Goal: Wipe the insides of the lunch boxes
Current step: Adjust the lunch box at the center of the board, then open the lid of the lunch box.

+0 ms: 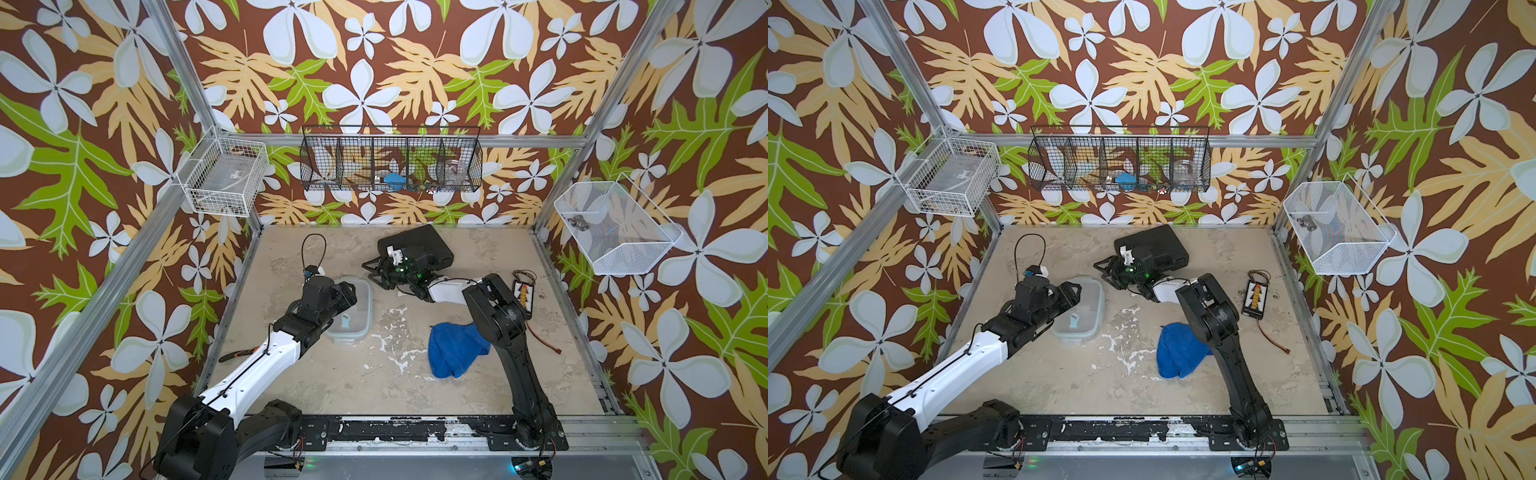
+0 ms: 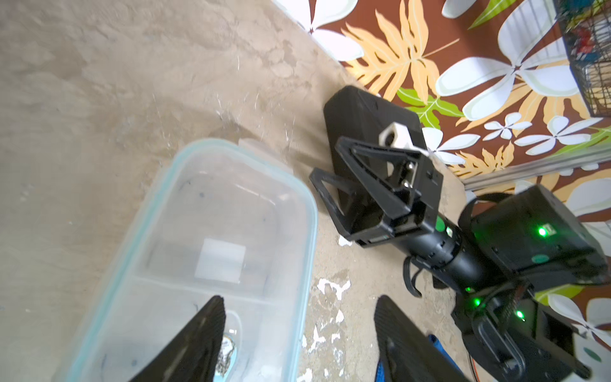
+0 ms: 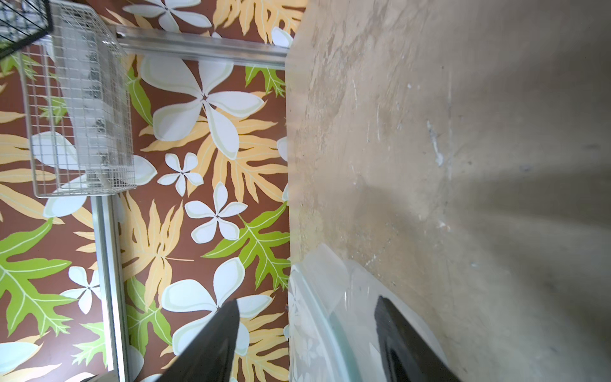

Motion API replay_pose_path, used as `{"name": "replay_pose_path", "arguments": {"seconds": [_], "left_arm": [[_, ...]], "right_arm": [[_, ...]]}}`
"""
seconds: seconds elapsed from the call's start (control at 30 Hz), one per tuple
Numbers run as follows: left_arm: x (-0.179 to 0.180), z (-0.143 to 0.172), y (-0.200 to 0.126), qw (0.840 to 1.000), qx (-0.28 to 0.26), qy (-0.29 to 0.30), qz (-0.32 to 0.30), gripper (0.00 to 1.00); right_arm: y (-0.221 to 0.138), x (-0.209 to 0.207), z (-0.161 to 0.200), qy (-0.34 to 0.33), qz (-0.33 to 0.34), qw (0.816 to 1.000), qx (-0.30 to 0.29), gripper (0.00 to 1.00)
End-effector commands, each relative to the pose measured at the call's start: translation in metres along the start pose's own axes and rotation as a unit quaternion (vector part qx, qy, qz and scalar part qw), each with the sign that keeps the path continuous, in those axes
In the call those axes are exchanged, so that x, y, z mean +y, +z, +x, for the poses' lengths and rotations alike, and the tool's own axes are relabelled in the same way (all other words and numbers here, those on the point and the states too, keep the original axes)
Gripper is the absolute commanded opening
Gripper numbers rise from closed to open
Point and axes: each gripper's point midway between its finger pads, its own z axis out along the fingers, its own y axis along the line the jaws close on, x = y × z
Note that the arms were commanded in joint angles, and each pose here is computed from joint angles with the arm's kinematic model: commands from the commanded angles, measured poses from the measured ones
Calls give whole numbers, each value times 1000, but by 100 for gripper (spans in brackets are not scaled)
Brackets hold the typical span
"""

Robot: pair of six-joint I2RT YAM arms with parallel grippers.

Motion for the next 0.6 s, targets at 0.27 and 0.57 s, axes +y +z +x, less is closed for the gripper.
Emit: {"name": "replay_pose_path", "arguments": {"seconds": [0.27,0.57], "left_arm": [[41,-4,27,996,22,52,-73,77],[51,-1,37,996,36,46,-66,77]], "right_arm": [[-55,26,33,-34,-58,998,3,67],[-84,0,79,-33,-76,996,34,66]]}}
